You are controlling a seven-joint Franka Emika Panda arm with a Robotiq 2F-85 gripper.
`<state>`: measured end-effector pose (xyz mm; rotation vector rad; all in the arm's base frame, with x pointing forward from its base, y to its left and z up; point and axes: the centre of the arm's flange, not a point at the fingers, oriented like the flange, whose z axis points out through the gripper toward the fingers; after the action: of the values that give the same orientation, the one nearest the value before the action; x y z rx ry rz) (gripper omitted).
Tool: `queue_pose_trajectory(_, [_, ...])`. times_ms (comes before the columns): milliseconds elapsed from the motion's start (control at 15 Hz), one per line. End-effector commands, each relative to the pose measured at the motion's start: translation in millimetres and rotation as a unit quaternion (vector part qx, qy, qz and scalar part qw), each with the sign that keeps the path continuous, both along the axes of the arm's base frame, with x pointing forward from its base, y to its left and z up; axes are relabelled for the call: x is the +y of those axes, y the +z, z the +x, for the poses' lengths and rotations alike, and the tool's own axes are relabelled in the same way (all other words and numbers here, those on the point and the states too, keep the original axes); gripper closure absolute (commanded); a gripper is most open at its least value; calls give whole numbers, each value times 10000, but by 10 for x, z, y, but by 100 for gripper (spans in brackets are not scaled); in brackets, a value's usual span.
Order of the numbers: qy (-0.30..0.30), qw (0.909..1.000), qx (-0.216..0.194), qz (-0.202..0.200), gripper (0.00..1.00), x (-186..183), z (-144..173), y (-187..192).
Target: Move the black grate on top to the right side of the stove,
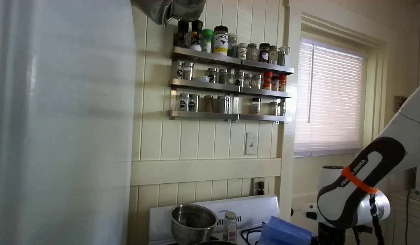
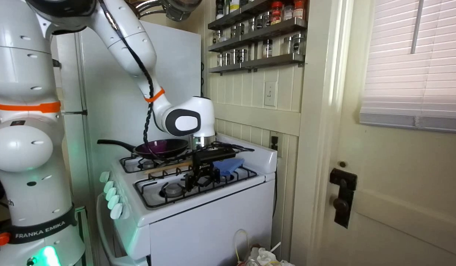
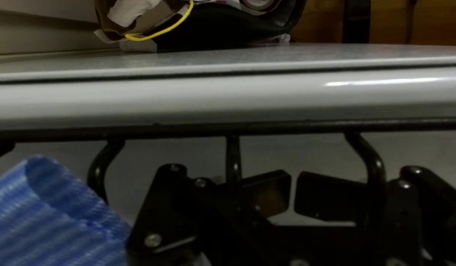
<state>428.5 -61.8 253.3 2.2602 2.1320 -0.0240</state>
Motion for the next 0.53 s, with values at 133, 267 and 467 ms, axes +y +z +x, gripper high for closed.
queue_pose_trajectory(133, [-104,9998,-12,163,100,98,17,-34])
queue_pose_trajectory(267, [-79,9998,-3,170,100,87,16,-28])
queue_pose_trajectory(467, [-120,9998,13,152,67,89,6,-19])
